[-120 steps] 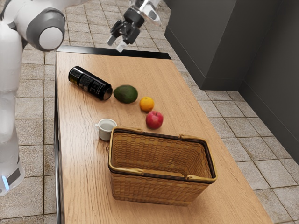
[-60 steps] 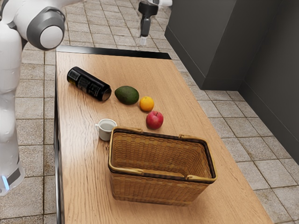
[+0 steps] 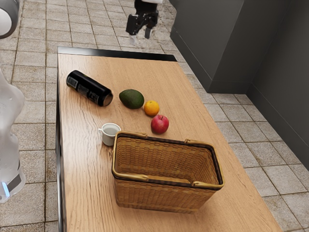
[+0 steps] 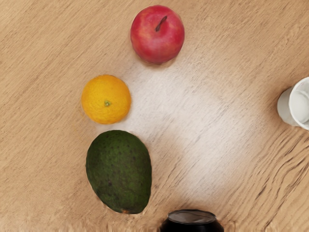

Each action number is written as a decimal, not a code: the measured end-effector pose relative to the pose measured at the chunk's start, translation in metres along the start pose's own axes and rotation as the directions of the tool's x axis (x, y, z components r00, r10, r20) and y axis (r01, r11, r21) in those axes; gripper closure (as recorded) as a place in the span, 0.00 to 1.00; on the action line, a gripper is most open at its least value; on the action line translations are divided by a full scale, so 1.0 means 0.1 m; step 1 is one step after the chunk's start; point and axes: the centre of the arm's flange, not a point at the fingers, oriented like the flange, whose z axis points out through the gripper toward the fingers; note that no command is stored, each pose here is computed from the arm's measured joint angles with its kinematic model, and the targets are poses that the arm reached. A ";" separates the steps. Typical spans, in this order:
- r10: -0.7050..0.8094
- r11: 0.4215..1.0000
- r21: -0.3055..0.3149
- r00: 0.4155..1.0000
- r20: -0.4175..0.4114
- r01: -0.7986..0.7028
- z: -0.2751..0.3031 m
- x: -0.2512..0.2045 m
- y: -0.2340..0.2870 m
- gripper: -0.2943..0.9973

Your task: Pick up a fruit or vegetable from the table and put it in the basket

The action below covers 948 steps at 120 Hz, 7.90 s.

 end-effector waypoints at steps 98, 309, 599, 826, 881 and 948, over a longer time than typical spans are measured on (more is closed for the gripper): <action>0.022 0.994 0.102 0.994 0.108 -0.033 1.26 0.04 -0.23 0.23; -0.208 0.977 0.065 0.973 0.105 0.202 2.04 -0.04 -0.17 0.23; -0.101 0.993 -0.048 0.977 0.187 0.112 2.90 0.16 -0.24 0.25; 0.426 0.903 -0.010 0.891 0.160 -0.430 1.18 3.03 2.79 0.27; 0.047 0.998 0.043 0.991 0.125 -0.053 0.88 1.59 0.28 0.23; 0.148 0.989 -0.060 0.968 0.201 -0.139 2.05 1.15 -0.38 0.23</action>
